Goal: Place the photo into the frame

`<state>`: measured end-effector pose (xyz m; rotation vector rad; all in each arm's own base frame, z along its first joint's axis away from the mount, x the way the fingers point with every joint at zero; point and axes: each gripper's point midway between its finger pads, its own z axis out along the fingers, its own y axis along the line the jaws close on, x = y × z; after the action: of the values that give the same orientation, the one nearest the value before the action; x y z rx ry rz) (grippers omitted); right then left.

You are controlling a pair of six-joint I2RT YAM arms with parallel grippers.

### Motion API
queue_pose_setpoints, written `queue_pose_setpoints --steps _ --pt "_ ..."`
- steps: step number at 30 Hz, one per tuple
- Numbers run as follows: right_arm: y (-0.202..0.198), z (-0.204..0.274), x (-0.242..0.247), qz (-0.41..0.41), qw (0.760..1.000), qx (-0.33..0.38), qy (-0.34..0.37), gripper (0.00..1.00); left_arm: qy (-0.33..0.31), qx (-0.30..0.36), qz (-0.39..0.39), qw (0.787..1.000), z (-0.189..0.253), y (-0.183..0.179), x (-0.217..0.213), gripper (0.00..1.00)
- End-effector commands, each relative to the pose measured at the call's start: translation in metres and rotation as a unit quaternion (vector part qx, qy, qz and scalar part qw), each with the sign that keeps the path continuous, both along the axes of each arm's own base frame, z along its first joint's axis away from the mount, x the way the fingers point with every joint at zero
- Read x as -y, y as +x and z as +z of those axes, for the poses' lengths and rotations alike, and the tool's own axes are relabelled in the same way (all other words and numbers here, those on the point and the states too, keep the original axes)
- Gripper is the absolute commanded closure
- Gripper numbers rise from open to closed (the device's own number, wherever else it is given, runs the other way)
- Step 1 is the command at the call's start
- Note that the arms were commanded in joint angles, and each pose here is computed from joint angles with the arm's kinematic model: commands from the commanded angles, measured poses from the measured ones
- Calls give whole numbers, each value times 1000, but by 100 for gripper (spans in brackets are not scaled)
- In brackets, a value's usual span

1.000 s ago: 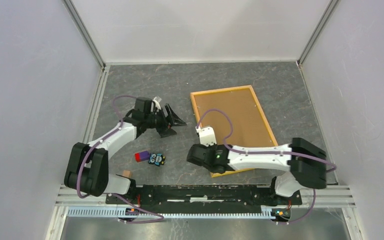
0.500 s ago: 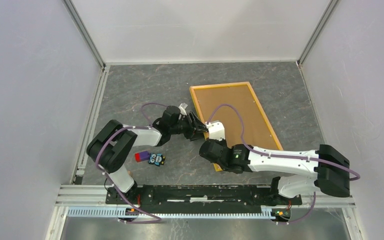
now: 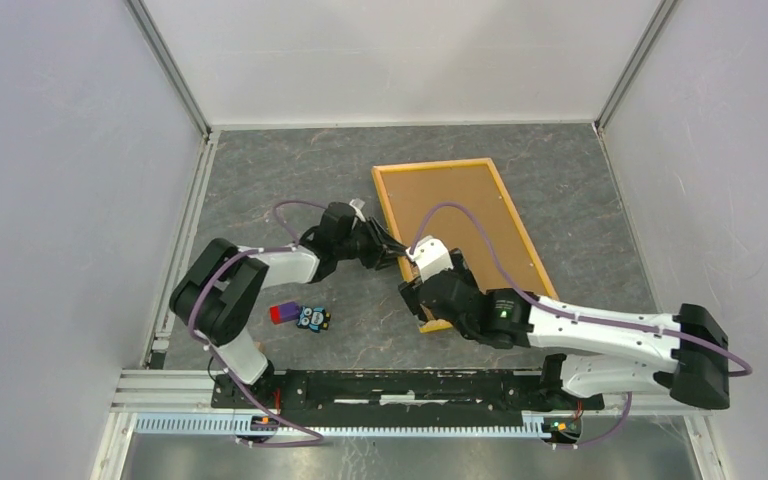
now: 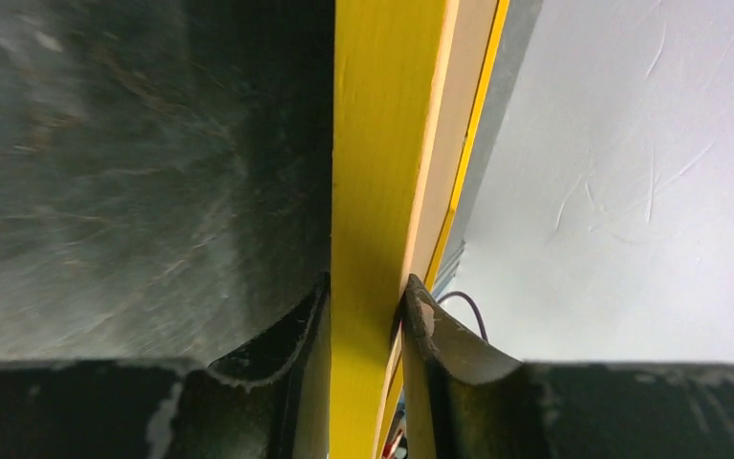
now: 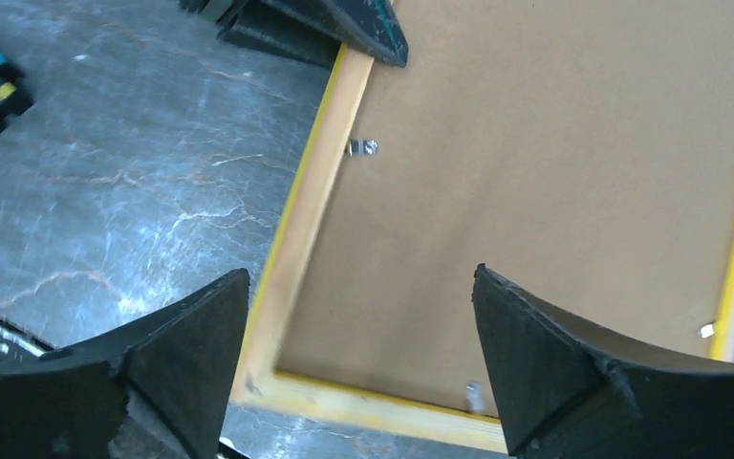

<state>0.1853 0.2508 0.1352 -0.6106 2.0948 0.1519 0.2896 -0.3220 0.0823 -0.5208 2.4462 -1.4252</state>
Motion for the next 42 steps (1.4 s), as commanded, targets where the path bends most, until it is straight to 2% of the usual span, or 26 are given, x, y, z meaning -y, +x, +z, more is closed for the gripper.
queue_pose_setpoints --steps 1,3,6,11,15,18,26,28,32,39,42 --pt "-13 36 -28 163 985 51 -27 6 17 16 48 999 29 21 -42 98" --pt "-28 42 -41 214 974 67 -37 2 21 6 64 998 36 21 -61 98" --pt "-35 39 -50 233 966 89 -64 2 20 1 91 996 50 22 -87 98" --pt "-40 50 -58 204 950 195 -134 2 28 -2 86 996 71 12 -102 98" --pt "-28 59 -51 134 940 254 -184 2 28 7 76 997 87 1 -105 98" --pt "-23 65 -52 119 932 275 -202 2 30 10 74 997 95 -5 -107 98" --pt "-18 63 -69 84 929 277 -230 5 25 20 74 997 123 -12 -109 98" --pt "-17 58 -73 77 930 271 -237 9 26 22 75 997 127 -14 -110 98" --pt "-11 53 -72 54 925 265 -268 27 41 21 77 996 127 -15 -114 98" --pt "2 50 -61 23 925 252 -285 40 58 13 73 996 120 -19 -117 98" --pt "4 51 -60 22 925 248 -286 53 58 16 72 996 122 -20 -117 98"
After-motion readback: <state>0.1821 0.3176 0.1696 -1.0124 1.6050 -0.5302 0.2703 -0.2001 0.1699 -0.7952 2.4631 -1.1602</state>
